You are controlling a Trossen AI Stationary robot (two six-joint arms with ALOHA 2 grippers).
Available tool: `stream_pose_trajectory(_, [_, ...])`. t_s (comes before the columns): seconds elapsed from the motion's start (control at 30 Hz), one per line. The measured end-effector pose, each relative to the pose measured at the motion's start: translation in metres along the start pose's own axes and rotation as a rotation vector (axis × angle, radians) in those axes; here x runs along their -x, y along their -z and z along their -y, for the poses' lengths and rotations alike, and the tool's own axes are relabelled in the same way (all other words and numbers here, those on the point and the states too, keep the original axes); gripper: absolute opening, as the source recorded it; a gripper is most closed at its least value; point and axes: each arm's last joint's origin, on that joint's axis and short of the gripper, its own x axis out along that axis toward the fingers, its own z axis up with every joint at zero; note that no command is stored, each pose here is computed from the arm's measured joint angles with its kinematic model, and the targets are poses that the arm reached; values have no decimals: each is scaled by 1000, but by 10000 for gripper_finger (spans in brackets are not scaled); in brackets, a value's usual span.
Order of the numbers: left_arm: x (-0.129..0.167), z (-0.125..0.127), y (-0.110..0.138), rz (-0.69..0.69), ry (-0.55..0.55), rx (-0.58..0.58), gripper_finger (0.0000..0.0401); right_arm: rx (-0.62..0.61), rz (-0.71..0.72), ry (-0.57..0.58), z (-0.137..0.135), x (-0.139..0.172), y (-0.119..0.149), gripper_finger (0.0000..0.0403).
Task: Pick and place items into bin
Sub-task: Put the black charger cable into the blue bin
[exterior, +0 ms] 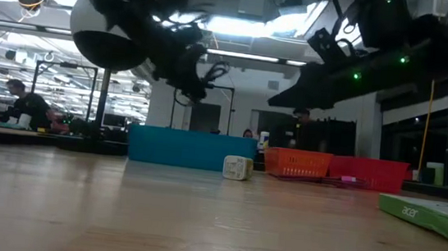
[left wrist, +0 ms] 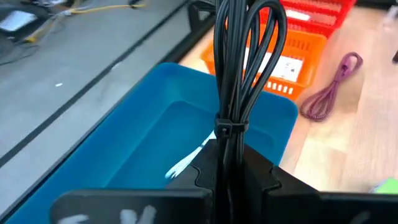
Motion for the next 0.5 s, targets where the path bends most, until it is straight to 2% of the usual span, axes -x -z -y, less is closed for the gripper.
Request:
stream_pose_trajectory(0.17, [-21, -9, -13, -60, 45, -69, 23, 14, -14, 21, 8, 1, -3, 57])
stream_pose_trajectory(0.37, [-40, -23, -24, -274, 56, -99, 24, 17, -35, 57, 18, -2, 0, 57])
stream_pose_trajectory(0.5, [-55, -25, -27, -339, 59, -161, 24, 14, -54, 84, 25, -5, 2, 57])
